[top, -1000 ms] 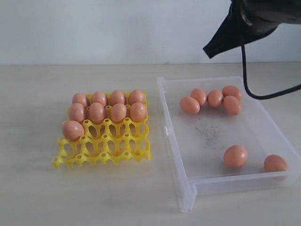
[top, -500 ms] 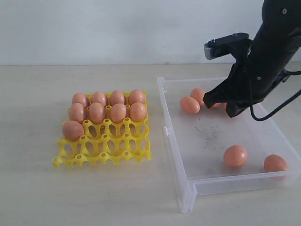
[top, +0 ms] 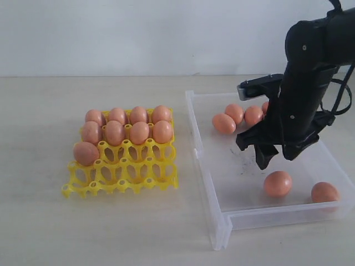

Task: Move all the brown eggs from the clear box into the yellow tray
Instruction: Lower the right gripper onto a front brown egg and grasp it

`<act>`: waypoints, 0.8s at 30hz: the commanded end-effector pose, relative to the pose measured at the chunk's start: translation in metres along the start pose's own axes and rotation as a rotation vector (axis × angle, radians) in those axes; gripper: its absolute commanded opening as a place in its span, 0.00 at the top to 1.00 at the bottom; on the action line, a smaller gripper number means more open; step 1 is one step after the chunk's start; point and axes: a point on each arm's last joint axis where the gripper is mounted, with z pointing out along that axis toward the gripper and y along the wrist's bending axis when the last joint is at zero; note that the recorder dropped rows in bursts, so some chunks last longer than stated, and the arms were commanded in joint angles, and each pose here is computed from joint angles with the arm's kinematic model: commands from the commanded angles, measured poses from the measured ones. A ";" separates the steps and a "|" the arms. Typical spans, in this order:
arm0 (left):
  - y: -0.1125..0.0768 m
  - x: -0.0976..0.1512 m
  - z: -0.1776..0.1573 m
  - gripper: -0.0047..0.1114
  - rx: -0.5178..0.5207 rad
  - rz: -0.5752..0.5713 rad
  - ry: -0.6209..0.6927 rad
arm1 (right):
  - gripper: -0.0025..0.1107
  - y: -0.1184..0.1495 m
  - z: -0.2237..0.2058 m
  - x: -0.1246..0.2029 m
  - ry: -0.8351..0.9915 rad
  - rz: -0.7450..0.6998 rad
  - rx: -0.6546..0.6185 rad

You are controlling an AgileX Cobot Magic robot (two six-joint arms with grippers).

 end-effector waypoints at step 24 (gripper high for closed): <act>0.000 -0.003 0.000 0.93 0.004 -0.017 -0.020 | 0.49 0.008 0.013 0.010 0.086 0.147 -0.114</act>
